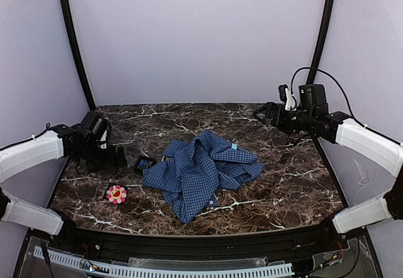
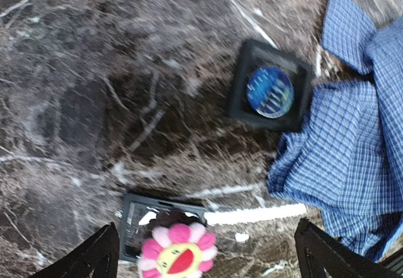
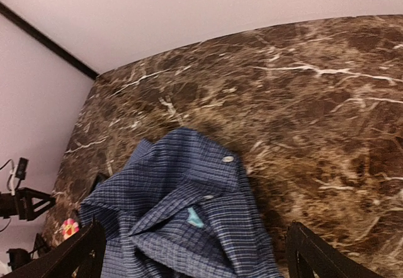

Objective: Remove the brooch from the garment
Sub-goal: Reset both arms

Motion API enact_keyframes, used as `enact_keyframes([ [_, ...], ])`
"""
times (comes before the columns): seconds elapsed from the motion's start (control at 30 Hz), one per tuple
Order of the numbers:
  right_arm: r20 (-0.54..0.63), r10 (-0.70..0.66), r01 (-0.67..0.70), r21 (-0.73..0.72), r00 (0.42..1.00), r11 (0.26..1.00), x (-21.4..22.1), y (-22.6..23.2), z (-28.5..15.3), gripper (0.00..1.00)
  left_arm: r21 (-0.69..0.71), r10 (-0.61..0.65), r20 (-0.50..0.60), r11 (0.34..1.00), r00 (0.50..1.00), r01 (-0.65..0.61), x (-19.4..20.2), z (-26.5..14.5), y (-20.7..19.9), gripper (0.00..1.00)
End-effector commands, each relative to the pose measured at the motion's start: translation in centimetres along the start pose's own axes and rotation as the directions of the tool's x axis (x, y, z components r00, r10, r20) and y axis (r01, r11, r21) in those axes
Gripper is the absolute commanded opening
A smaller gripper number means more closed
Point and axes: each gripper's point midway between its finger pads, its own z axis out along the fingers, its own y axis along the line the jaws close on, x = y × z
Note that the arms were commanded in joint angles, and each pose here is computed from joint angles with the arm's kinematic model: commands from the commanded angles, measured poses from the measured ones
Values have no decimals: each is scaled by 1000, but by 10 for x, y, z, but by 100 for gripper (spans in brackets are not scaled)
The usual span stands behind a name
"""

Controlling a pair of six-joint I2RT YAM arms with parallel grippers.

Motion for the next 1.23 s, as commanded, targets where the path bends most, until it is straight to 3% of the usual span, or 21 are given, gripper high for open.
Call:
enact_keyframes([
  [0.0, 45, -9, 2, 136, 999, 991, -15, -66, -10, 99, 16, -58, 139, 998, 989, 56, -45, -13, 33, 99],
  [0.17, 151, 34, -72, 256, 988, 964, -25, -136, -38, 99, -10, -162, 303, 985, 939, 173, -77, -23, 84, 99],
  [0.27, 239, 7, -95, 363, 971, 927, -28, -171, -62, 99, -65, -174, 453, 972, 874, 227, -100, -46, 120, 99],
  [0.43, 411, -168, -39, 450, 896, 892, -38, -177, -98, 99, -205, -83, 650, 938, 755, 280, -116, -87, 154, 99],
  [0.57, 499, -250, -36, 494, 830, 869, -22, -182, -118, 99, -210, -71, 745, 919, 663, 334, -112, -101, 166, 99],
  [0.7, 528, -288, -64, 551, 799, 832, 4, -197, -131, 98, -212, -112, 756, 890, 645, 403, -100, -94, 177, 99],
  [0.9, 502, -289, -84, 597, 815, 798, 40, -214, -134, 99, -225, -146, 729, 872, 669, 435, -88, -74, 185, 99],
  [1.2, 506, -284, -101, 605, 814, 790, 51, -217, -138, 99, -213, -131, 737, 886, 663, 412, -89, -76, 181, 99],
])
